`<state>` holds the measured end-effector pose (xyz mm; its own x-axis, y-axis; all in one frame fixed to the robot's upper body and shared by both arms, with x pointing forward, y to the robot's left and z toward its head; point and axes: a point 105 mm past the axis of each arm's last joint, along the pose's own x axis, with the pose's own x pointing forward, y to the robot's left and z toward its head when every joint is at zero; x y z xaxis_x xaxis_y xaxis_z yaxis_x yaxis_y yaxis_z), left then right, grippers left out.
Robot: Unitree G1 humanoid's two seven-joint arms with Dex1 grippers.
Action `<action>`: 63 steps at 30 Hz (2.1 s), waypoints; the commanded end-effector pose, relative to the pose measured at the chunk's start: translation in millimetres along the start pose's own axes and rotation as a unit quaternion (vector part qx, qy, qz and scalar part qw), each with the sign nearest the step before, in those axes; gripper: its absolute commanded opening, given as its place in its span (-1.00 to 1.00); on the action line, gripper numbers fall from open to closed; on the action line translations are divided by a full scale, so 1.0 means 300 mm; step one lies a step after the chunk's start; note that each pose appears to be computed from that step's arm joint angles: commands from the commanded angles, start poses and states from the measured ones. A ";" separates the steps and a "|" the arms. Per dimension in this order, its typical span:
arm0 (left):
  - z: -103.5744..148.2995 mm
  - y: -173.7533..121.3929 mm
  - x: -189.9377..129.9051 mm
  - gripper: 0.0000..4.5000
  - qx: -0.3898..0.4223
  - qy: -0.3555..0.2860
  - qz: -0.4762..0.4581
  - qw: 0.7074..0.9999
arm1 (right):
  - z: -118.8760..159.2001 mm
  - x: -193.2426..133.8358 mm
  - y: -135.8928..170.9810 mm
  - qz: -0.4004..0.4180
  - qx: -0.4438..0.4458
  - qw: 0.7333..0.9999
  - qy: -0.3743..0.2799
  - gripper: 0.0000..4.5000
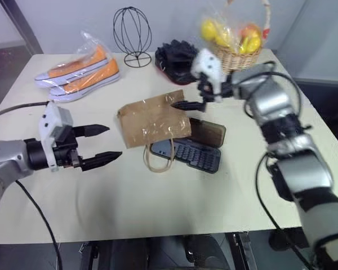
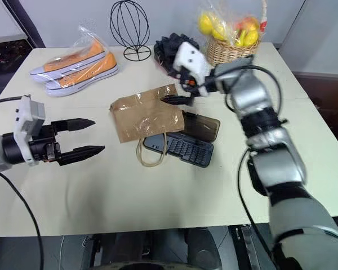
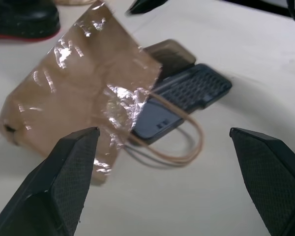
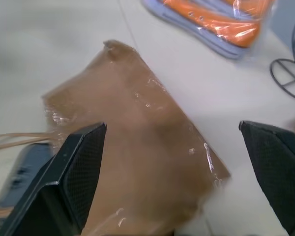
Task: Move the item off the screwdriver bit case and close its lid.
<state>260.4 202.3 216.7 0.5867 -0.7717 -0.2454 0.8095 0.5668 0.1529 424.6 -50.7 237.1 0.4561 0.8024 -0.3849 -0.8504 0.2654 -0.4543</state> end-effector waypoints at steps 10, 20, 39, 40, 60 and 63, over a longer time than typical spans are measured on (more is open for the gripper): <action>-0.003 0.038 -0.056 1.00 0.031 0.004 0.057 0.998 | -0.058 0.044 -0.022 -0.007 -0.031 0.998 0.057 0.47; -0.012 0.067 -0.042 1.00 0.027 -0.004 0.068 0.997 | 0.007 0.009 -0.068 -0.038 0.004 0.999 -0.003 -0.96; -0.007 0.078 0.012 1.00 0.030 -0.017 0.044 0.998 | -0.339 -0.492 -0.306 -0.332 -0.050 0.921 0.198 -0.96; -0.007 0.075 0.021 1.00 0.030 -0.019 0.040 0.999 | -0.366 -0.497 -0.299 -0.334 -0.050 0.917 0.211 -0.96; -0.024 0.057 0.120 1.00 0.038 -0.005 -0.046 0.998 | -0.255 -0.642 -0.300 -0.370 -0.077 0.918 0.122 0.98; -0.028 0.047 0.158 1.00 0.046 0.000 -0.078 0.996 | -0.154 -0.629 -0.223 -0.317 0.018 0.948 0.026 0.98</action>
<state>298.9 182.0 196.5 0.4835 -0.8333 -0.2683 0.8752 0.4532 0.1694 425.0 -268.5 273.1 0.9362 0.3165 -0.1530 -0.3326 0.6565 -0.6770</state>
